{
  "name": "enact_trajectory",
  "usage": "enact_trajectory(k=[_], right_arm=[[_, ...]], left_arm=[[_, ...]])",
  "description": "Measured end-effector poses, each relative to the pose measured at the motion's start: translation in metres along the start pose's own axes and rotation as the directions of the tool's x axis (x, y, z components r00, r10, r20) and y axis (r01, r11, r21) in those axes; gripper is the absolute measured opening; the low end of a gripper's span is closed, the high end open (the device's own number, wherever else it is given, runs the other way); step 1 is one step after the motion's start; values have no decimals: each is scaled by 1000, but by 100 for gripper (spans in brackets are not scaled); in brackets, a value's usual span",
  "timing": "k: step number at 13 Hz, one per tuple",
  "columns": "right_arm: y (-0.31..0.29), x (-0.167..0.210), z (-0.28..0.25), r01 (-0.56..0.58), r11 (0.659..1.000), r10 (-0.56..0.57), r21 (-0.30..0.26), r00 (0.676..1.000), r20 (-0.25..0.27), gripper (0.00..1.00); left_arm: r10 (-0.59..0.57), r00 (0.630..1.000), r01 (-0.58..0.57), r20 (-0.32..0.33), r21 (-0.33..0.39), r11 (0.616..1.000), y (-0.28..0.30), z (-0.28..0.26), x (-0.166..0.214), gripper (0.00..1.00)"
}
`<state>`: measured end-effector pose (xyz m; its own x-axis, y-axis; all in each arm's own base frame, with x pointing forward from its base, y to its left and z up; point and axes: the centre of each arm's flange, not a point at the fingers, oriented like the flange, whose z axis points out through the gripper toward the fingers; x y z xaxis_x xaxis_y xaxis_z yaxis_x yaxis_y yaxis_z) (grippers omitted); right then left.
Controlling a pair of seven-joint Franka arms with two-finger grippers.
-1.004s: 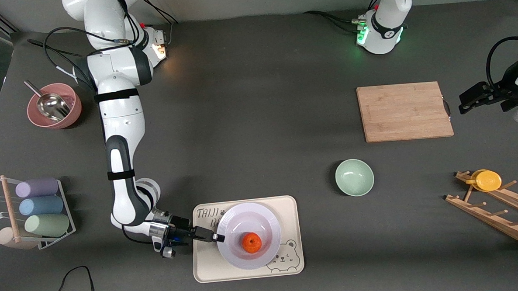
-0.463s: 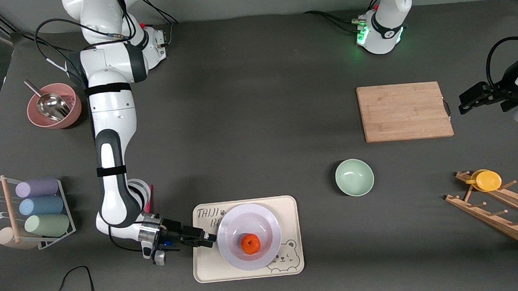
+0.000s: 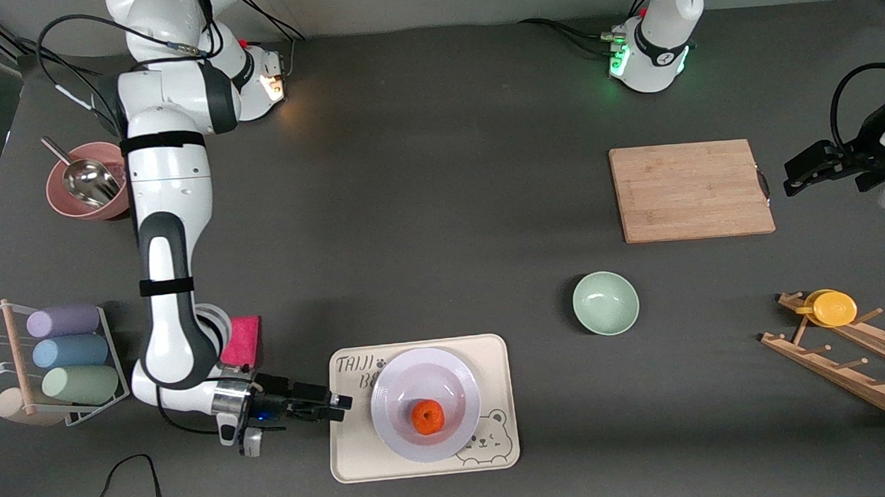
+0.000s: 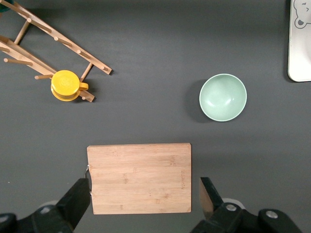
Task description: Place orange and plate with both arms
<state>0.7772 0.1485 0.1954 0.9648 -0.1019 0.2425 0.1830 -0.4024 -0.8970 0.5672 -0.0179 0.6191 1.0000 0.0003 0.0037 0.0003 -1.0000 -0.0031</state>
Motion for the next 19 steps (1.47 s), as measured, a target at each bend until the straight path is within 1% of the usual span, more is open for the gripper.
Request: enact_trajectory(k=[1, 3, 4, 6, 8, 10, 11, 13, 15, 17, 19], right_arm=[[-6, -2, -12, -2, 1000, 2, -17, 1000, 17, 100], [-21, -7, -36, 7, 998, -3, -68, 998, 59, 100], [-29, -10, -48, 17, 995, -9, -101, 996, 83, 100], [-43, -20, -75, 49, 981, -21, -190, 989, 149, 100], [-50, -28, -110, 77, 954, -17, -289, 979, 203, 100], [-54, -36, -149, 105, 915, -3, -389, 967, 255, 100], [-57, -40, -164, 109, 896, 13, -430, 962, 272, 100], [-66, -47, -186, 107, 852, 64, -513, 950, 305, 100], [-83, -51, -202, 118, 780, 121, -614, 935, 333, 100], [-105, -54, -212, 135, 695, 169, -706, 924, 344, 100], [-126, -63, -220, 156, 628, 199, -763, 915, 351, 100]], left_arm=[[0, 1000, 0, 0, 0, 1000, 0, 0, 0, 100], [0, 1000, 0, 0, 0, 1000, 0, 0, 0, 100], [0, 1000, 0, 0, 0, 1000, 0, 0, 0, 100], [0, 1000, 0, 0, 0, 1000, 0, 0, 0, 100], [0, 1000, 0, 0, 0, 1000, 0, 1, 0, 100], [0, 1000, 0, 0, 0, 1000, 0, 1, 0, 100], [0, 1000, 0, 0, 0, 1000, 0, 1, 0, 100], [1, 1000, -1, 0, 0, 1000, 0, 1, 0, 100], [1, 1000, -1, 0, 0, 1000, 0, 1, 0, 100], [1, 1000, -1, 0, 0, 1000, 0, 1, 0, 100], [1, 1000, -1, 1, 0, 1000, 0, 1, 0, 100]])
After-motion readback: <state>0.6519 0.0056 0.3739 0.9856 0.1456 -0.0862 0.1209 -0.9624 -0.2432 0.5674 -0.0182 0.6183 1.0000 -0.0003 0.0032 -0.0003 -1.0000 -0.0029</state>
